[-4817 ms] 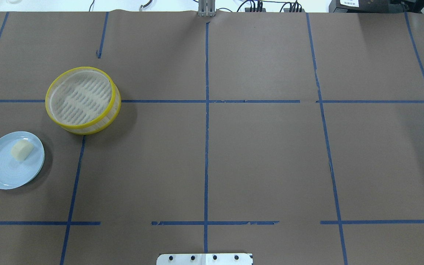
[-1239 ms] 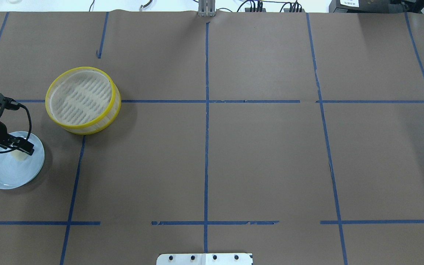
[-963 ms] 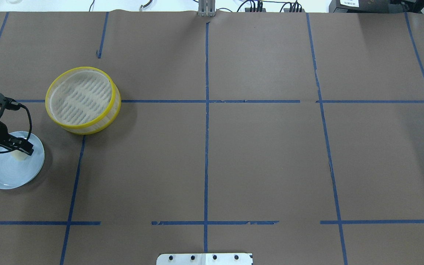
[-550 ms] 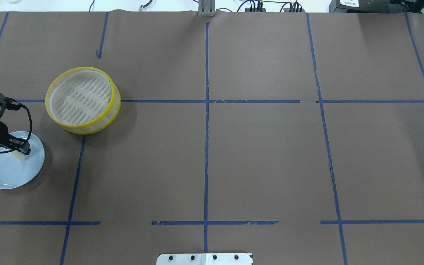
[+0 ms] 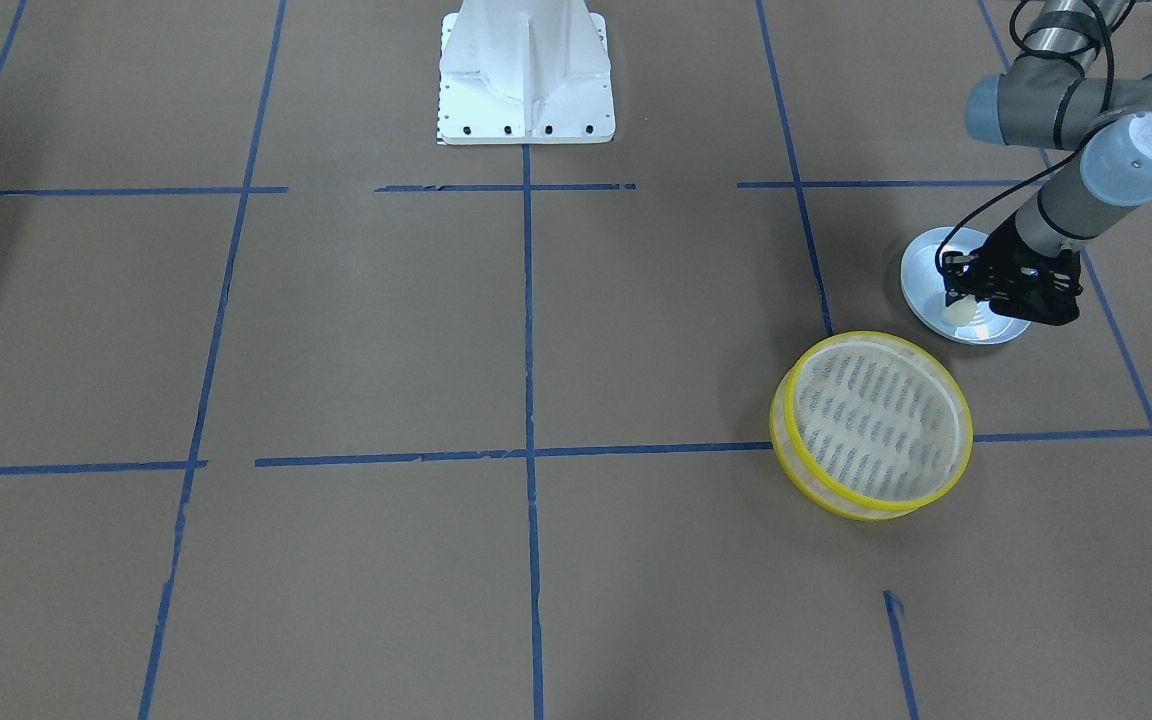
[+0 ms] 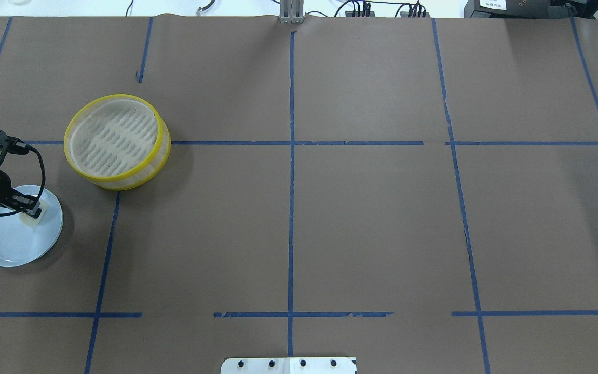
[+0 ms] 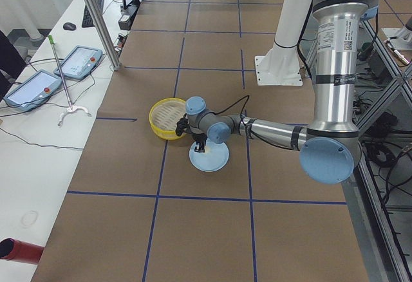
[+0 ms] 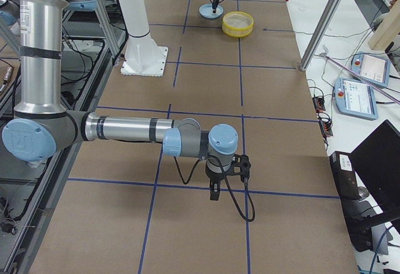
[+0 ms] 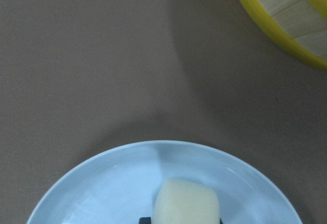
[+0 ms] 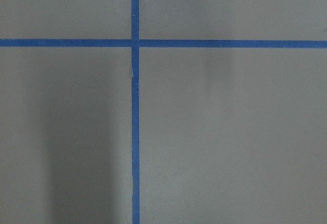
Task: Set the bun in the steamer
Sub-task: 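Close the left gripper around the bun on the plate, then lift the bun off the plate with the left gripper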
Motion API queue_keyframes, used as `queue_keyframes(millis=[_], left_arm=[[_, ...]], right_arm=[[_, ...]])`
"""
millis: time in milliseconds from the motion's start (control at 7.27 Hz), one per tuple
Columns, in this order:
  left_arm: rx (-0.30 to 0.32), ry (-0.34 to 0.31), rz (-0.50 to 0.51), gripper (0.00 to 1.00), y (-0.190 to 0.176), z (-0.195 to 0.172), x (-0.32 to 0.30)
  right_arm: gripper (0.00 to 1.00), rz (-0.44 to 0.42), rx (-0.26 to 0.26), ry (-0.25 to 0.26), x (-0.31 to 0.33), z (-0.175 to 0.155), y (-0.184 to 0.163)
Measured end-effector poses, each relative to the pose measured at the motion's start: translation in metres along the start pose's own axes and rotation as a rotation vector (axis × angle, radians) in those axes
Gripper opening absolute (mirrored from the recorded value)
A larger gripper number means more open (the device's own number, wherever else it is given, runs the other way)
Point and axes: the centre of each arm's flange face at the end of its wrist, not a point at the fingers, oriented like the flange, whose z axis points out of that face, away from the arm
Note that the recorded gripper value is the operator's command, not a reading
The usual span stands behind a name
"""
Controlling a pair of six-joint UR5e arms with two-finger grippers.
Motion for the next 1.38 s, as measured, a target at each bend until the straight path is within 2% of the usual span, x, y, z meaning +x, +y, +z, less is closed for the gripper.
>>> queue_keyframes(millis=[413, 688, 1101, 1376], left_arm=[[0.008, 0.038, 0.037, 0.31, 0.015, -0.037, 0.005], [0.027, -0.009, 0.036, 0.30, 0.007, -0.097, -0.012], [0.048, -0.073, -0.027, 0.29, -0.053, -0.206, -0.004], [0.040, -0.070, -0.055, 0.28, -0.107, -0.253, 0.041]], right_arm=[[1.00, 0.000, 0.000, 0.000, 0.000, 0.000, 0.000], [1.00, 0.000, 0.000, 0.000, 0.000, 0.000, 0.000], [1.00, -0.001, -0.001, 0.000, 0.000, 0.000, 0.000], [1.00, 0.000, 0.000, 0.000, 0.000, 0.000, 0.000]])
